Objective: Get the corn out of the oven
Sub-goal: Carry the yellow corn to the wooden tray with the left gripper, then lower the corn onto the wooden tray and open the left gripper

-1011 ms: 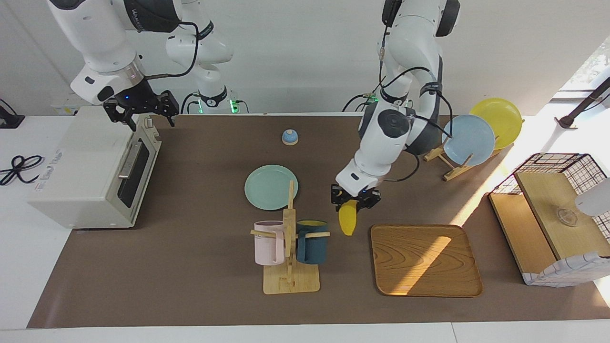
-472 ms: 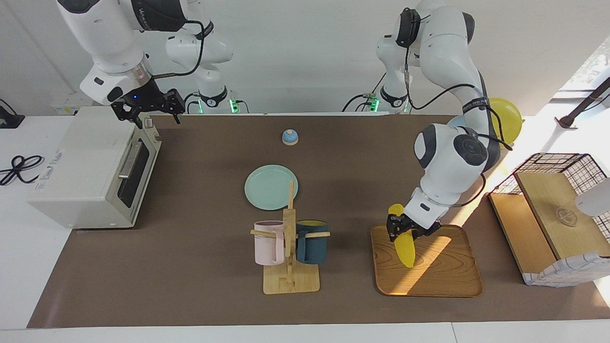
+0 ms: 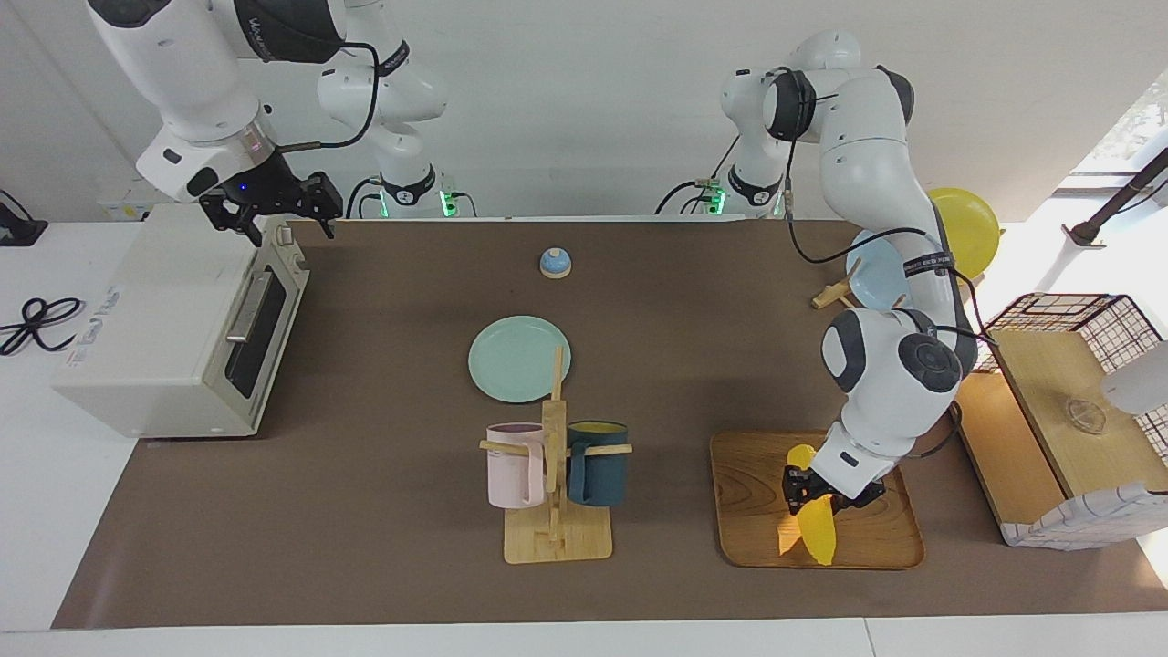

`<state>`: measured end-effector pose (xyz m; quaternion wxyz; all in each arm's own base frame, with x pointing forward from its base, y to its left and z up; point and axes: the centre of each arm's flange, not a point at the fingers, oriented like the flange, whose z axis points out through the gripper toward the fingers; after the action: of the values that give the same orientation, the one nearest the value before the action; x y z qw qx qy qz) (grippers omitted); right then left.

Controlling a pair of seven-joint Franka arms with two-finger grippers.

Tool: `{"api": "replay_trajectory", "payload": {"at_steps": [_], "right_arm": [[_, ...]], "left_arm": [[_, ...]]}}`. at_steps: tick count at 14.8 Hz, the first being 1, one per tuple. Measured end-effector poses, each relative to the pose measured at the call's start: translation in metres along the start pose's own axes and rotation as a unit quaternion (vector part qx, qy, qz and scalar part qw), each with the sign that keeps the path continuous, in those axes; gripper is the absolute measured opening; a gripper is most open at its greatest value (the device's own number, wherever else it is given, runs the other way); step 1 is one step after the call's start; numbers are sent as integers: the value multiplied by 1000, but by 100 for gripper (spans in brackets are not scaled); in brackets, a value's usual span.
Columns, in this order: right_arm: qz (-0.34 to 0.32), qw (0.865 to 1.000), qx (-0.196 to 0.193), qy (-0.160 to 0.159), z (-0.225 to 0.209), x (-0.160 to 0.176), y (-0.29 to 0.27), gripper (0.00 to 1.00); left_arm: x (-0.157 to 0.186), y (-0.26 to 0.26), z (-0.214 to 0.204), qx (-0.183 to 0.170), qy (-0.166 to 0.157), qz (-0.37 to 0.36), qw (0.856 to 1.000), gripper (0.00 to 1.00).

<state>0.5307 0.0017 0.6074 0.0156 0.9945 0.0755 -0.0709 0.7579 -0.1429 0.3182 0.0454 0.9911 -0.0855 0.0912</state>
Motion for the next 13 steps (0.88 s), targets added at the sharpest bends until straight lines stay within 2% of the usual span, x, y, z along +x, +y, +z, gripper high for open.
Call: {"api": "replay_trajectory", "payload": {"at_steps": [13], "right_arm": [[28, 1000, 4, 1, -1, -5, 30, 100]], "left_arm": [[0, -3, 1, 2, 0, -1, 1000, 55]]}}
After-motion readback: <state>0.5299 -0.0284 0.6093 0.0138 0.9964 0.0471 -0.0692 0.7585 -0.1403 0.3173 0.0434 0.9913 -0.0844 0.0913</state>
